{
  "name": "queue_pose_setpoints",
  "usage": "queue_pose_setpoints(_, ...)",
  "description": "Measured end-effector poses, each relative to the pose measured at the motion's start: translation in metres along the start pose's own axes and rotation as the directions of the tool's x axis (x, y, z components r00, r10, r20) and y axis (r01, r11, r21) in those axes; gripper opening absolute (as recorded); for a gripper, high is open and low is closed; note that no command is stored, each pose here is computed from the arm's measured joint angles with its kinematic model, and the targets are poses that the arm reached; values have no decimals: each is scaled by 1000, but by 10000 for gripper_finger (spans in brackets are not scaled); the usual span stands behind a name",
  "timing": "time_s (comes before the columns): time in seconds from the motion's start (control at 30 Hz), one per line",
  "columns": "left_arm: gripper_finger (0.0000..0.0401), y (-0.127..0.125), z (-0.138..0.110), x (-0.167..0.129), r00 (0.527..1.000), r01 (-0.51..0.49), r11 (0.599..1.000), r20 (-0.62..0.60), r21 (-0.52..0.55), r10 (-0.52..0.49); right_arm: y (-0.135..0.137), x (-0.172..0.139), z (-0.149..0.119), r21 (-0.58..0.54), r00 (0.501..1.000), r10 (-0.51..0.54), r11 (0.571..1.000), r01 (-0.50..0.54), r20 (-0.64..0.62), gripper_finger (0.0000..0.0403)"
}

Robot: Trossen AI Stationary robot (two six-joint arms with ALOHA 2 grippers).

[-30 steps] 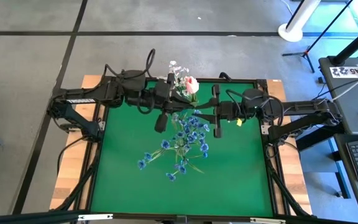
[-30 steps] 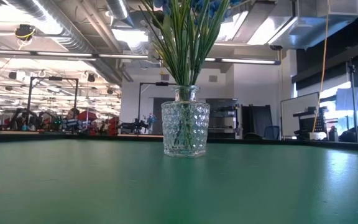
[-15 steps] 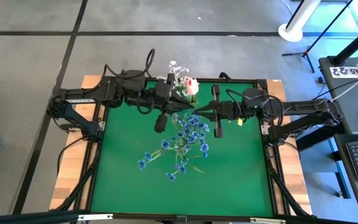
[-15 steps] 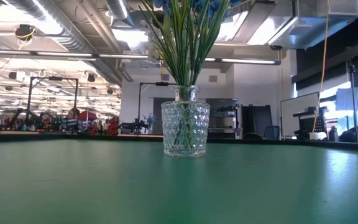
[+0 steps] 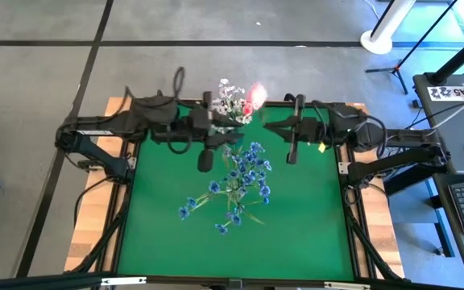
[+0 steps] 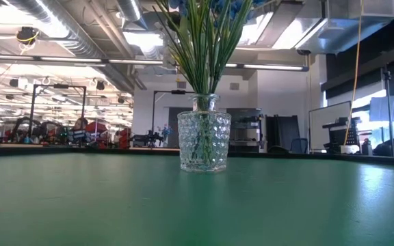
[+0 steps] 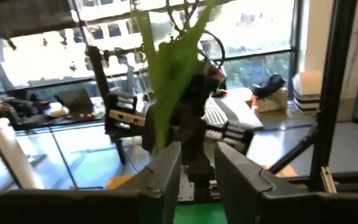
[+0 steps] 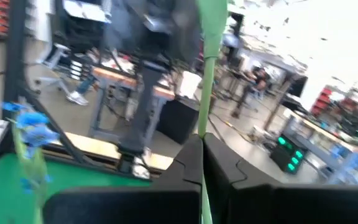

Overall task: Sort flowers into vase by color
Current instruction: Put the pink tulip into the blue vase

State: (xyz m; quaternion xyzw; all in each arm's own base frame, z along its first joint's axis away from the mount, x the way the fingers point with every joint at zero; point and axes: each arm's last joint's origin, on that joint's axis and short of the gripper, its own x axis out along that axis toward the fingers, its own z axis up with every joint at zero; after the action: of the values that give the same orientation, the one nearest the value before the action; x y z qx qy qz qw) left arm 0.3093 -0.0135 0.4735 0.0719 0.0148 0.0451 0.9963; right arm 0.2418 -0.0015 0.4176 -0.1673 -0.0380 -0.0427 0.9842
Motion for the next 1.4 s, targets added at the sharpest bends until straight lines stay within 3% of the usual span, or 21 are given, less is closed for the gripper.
queue_pose_setpoints(0.1, 118, 0, 8, -17, 998, -57, 998, -2, -1, 57, -11, -9, 0, 14, 999, -38, 999, 38, -20, 0)
queue_pose_setpoints(0.23, 142, 2, 10, -44, 979, -178, 984, -103, 13, 178, -24, -23, -3, 35, 998, -67, 997, 68, -21, 0)
queue_pose_setpoints(0.37, 144, 5, -2, -62, 964, -209, 978, -169, -20, 203, -32, -38, -25, 63, 995, -93, 994, 95, -20, 0)
queue_pose_setpoints(0.57, 141, 13, -59, -73, 938, -259, 965, -244, -26, 245, -38, -62, -78, 148, 986, -109, 985, 90, 128, 0)
queue_pose_setpoints(0.73, 141, 25, -107, -96, 926, -341, 937, -200, -80, 320, -38, -72, -121, 171, 960, -138, 980, 97, 245, 0)
queue_pose_setpoints(0.97, 141, 41, -178, -119, 907, -420, 881, -117, -215, 404, -34, -78, -152, 153, 917, -155, 983, 105, 367, 0)
queue_pose_setpoints(1.2, 141, 53, -243, -116, 916, -401, 865, -117, -303, 384, -34, -59, -179, 147, 929, -127, 986, 80, 348, 0)
queue_pose_setpoints(1.4, 141, 56, -259, -113, 909, -412, 856, -81, -313, 408, -43, -42, -205, 152, 932, -118, 986, 70, 342, 0)
